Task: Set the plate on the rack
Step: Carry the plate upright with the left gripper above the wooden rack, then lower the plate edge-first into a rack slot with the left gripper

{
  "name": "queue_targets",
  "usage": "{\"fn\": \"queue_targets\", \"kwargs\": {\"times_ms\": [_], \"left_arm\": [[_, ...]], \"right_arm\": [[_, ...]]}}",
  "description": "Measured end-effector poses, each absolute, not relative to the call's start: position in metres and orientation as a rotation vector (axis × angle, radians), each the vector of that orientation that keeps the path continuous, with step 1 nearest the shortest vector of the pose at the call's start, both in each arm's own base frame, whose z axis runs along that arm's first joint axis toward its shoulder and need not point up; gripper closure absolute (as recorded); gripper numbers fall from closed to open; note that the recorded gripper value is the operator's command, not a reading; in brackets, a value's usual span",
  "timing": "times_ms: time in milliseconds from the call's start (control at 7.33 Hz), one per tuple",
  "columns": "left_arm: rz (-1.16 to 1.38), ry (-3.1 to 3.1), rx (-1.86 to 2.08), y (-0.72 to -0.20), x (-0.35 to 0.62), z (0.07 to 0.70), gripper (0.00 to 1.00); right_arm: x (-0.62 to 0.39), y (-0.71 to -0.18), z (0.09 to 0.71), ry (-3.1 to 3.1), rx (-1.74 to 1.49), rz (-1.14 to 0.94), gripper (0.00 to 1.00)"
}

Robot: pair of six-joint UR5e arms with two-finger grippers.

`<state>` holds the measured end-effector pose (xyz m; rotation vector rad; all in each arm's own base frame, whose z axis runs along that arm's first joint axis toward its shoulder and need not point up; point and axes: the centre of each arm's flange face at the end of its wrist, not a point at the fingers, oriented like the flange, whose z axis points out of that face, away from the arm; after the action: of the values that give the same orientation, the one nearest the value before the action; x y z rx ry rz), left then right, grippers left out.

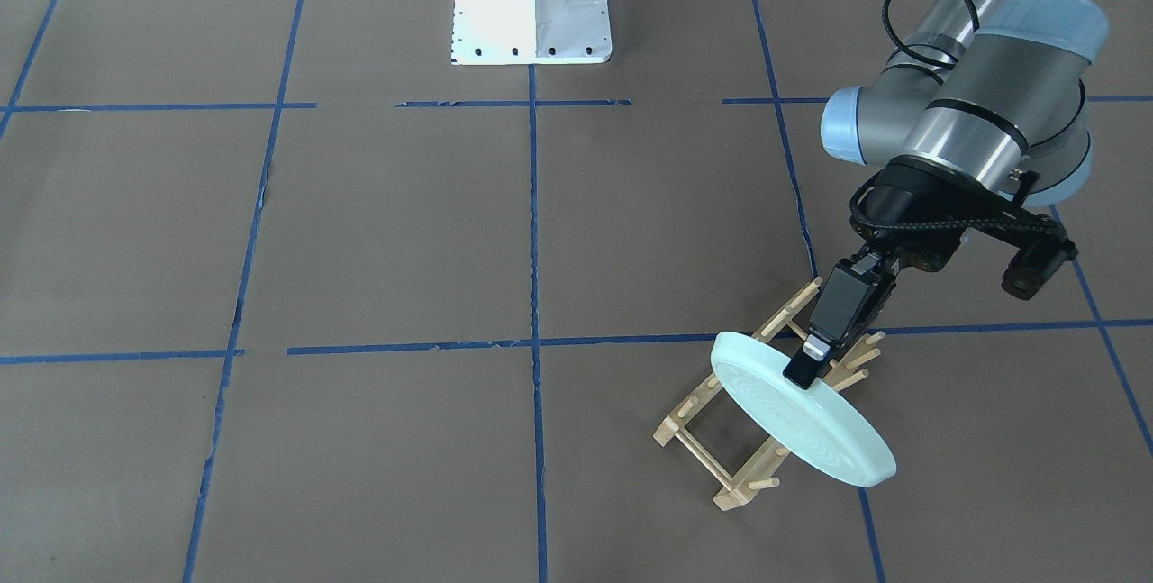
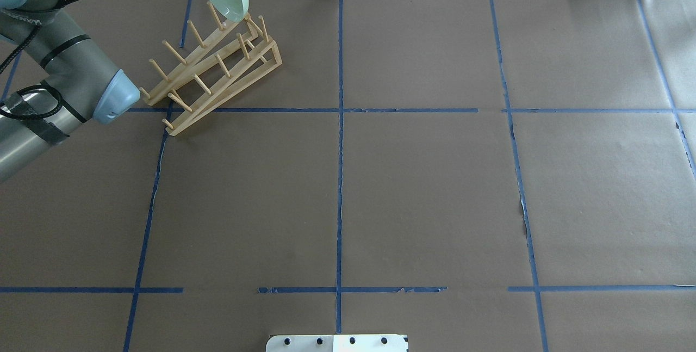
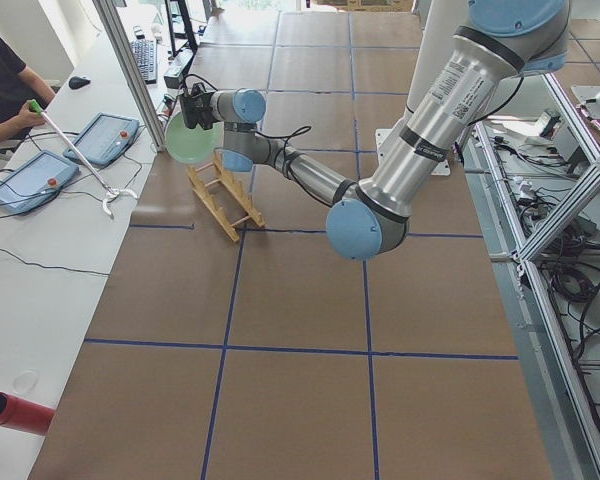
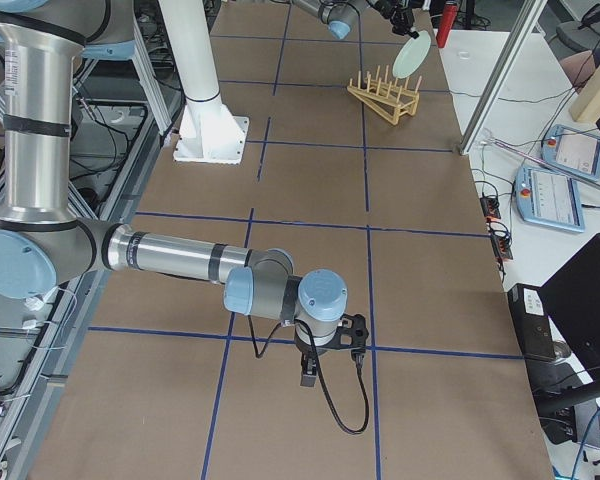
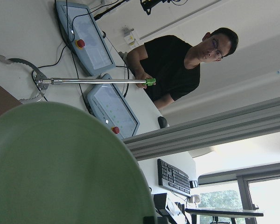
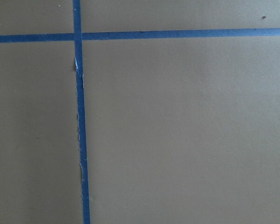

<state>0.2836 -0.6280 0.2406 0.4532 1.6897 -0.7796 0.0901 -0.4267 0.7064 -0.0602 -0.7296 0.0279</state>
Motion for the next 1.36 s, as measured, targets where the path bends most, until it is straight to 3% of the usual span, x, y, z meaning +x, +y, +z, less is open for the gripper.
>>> {"fn": "queue_targets", "kwargs": {"times_ms": [1364], "left_arm": [[-0.731,1.667,0.444,-0.629,0.321,0.265,1.0]], "right_arm": [[0.09,-0.427,0.706,-0.73,-0.06,0.028,0.0]]}}
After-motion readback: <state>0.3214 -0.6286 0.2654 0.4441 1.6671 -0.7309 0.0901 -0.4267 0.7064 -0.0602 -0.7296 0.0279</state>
